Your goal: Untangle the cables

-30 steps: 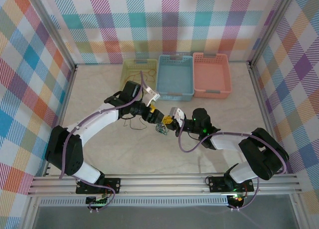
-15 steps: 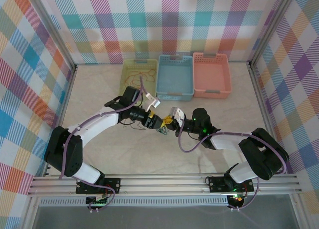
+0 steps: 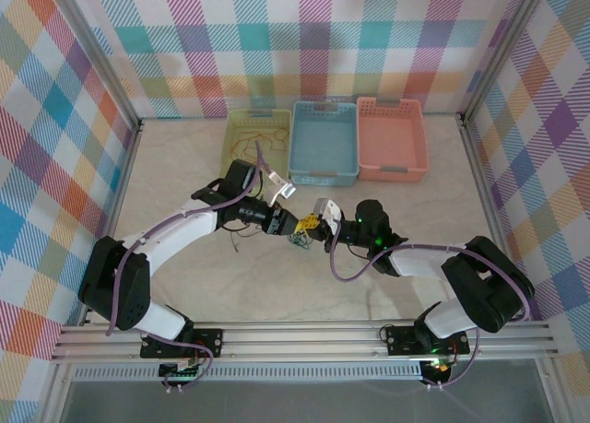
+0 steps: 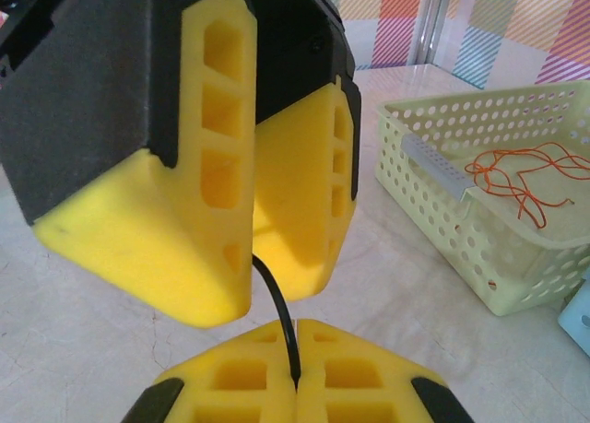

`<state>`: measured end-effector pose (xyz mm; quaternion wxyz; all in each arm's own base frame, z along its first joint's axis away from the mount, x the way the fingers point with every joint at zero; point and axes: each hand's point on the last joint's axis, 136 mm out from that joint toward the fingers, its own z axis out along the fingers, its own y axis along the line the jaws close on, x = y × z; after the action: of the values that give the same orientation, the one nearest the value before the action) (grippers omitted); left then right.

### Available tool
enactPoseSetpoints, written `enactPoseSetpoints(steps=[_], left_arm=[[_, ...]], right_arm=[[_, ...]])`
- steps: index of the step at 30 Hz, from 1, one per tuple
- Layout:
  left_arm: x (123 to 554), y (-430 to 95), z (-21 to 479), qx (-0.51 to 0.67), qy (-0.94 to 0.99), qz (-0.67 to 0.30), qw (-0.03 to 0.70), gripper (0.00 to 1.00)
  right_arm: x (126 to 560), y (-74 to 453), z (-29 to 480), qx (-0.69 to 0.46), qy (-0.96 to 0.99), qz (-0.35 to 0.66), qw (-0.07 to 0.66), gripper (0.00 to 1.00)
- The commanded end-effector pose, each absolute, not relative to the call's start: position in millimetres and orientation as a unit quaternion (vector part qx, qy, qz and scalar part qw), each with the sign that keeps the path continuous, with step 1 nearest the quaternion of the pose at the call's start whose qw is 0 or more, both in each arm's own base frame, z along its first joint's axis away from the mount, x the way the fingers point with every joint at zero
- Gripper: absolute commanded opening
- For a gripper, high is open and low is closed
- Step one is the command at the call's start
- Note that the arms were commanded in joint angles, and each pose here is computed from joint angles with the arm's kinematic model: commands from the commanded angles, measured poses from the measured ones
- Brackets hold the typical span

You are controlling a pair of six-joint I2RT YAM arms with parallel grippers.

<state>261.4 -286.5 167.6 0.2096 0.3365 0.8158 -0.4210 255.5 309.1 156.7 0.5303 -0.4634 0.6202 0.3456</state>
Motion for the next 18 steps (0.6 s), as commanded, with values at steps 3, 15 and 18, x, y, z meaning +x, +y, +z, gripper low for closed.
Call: enactPoseSetpoints(steps=[3,15,18], left_arm=[[256.4,-289.5,177.8,0.346,0.798,-0.442,0.218,0.37],[257.5,-290.6,177.6,0.34,0.806,-0.432,0.218,0.09],[263.3,-291.2,179.5,0.329,0.816,-0.42,0.223,0.0]], right_arm=[[256.3,306.8,168.8,-0.465,0.605,0.343,0.548,0.0],[256.8,306.9,169.2,-0.464,0.605,0.342,0.549,0.0],[256.9,307.3,169.3,-0.464,0.605,0.343,0.548,0.0]])
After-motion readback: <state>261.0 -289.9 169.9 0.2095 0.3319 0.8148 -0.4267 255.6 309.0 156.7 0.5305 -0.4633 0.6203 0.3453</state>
